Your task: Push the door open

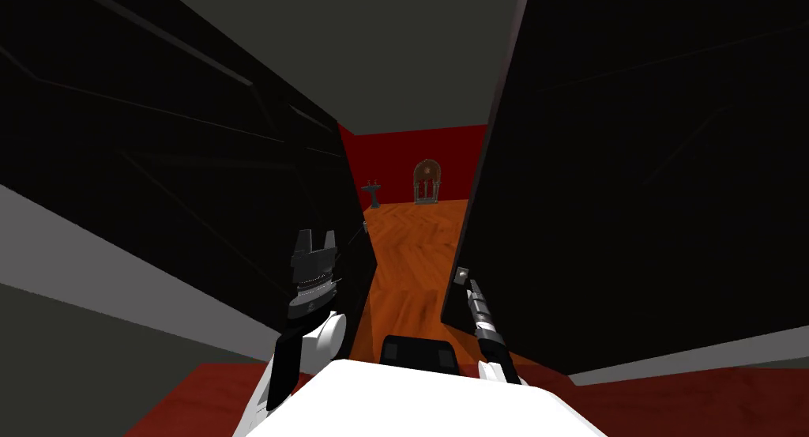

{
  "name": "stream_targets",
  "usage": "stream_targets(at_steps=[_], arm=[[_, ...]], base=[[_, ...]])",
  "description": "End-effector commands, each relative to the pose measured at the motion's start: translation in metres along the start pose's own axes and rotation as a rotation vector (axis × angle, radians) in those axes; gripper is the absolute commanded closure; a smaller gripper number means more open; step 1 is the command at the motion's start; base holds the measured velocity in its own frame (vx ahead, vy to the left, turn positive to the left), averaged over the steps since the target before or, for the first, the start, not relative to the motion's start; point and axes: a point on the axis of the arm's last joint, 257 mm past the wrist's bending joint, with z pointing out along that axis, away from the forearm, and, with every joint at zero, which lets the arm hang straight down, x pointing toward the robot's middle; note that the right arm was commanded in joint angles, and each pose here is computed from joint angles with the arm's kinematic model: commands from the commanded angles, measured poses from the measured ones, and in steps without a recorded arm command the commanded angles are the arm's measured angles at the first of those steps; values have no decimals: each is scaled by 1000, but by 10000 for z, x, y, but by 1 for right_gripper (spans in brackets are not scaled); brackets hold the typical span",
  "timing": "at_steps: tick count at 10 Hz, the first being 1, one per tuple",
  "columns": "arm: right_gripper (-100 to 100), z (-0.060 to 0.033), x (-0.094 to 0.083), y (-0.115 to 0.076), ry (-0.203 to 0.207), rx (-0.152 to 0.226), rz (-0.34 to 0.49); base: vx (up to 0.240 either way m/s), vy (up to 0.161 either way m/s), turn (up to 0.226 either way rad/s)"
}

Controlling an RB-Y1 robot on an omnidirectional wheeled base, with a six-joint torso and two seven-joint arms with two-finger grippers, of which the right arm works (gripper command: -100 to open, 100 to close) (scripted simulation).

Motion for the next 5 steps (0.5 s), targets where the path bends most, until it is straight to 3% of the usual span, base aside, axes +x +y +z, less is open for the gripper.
stream_targets(at_steps=[1, 3, 4, 5], arm=[[-100, -5, 3, -1, -5, -3, 3], [-100, -16, 43, -8, -13, -5, 17], [-100, -13, 30, -6, -10, -4, 13], [100, -13, 30, -6, -10, -4, 13]], base=[[208, -23, 22], [199, -23, 26], [86, 1, -9], [-20, 2, 6]])
